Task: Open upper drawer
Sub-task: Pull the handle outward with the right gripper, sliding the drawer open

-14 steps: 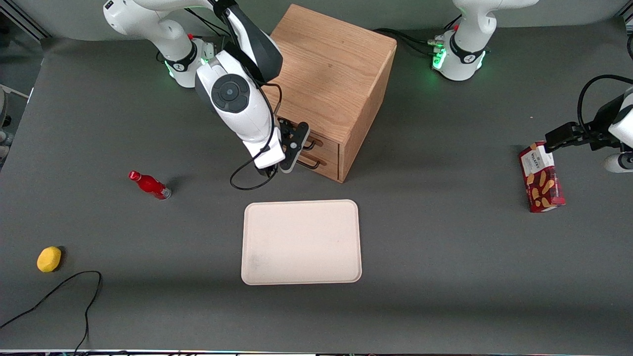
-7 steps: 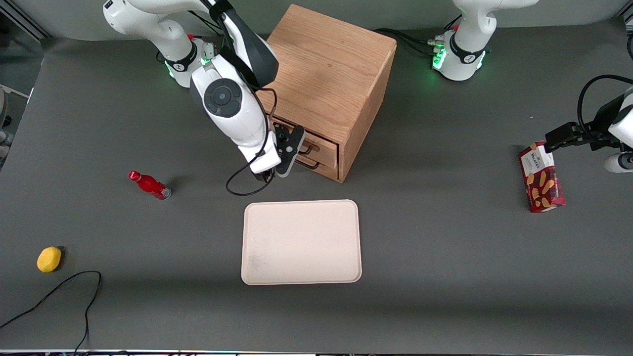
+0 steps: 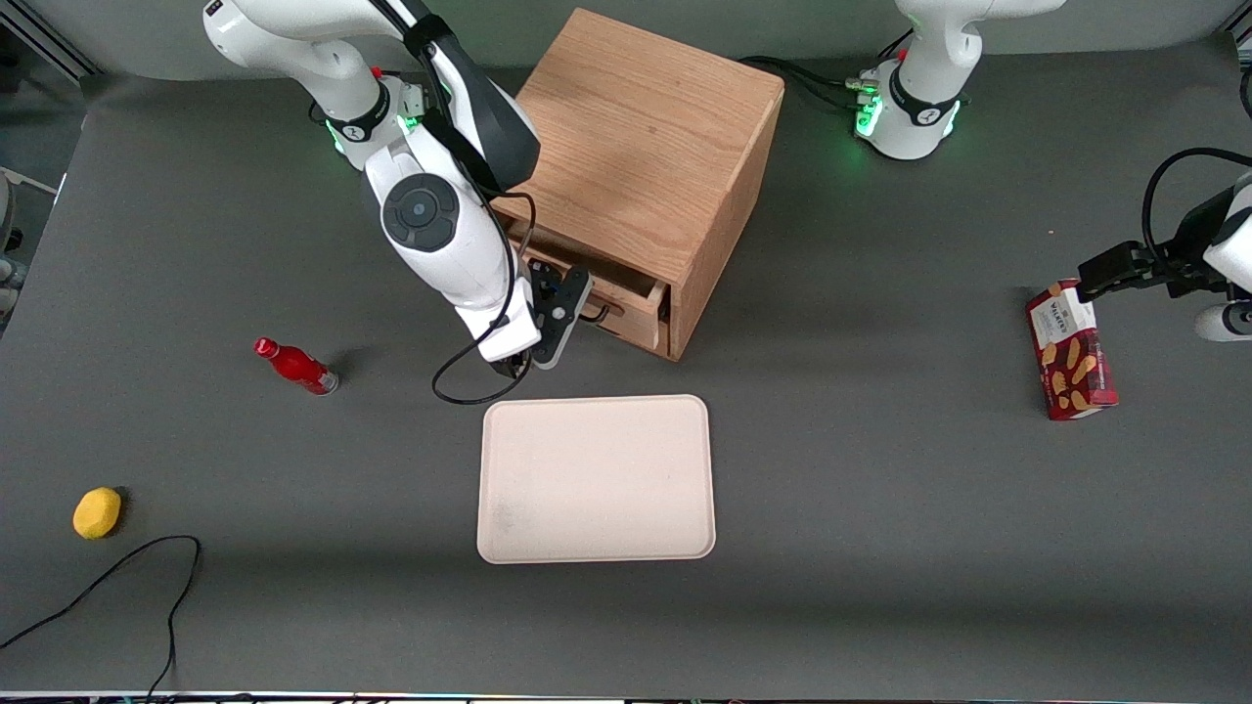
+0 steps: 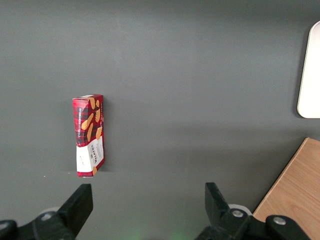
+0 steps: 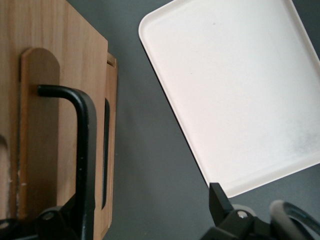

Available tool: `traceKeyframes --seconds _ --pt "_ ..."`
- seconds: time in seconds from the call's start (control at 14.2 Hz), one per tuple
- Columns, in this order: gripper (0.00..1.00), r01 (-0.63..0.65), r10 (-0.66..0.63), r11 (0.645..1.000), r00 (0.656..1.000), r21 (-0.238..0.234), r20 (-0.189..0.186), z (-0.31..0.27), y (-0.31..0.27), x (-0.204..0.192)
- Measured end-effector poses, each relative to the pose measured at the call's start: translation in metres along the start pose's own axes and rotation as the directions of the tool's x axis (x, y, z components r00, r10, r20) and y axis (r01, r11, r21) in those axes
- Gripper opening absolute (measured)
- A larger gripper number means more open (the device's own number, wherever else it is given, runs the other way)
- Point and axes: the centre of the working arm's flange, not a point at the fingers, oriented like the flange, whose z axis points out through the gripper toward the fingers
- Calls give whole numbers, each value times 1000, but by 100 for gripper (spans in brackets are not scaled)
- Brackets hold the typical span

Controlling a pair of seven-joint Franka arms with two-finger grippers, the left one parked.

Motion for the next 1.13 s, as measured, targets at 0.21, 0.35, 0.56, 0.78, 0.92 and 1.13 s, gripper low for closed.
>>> traceKeyframes --seconds 0.21,0.35,0.56,0.78,0.92,1.13 --pt "100 -7 7 1000 1000 3 5 -1 11 0" --pt "100 -10 10 1000 1000 9 14 -1 16 1" --pt "100 -10 9 1000 1000 11 17 -3 27 2" --pt "100 -16 16 1000 1000 16 25 -3 42 -2" --pt "100 -3 3 1000 1000 18 28 -4 51 -3" --pt "100 -2 1 1000 1000 20 31 -3 61 -6"
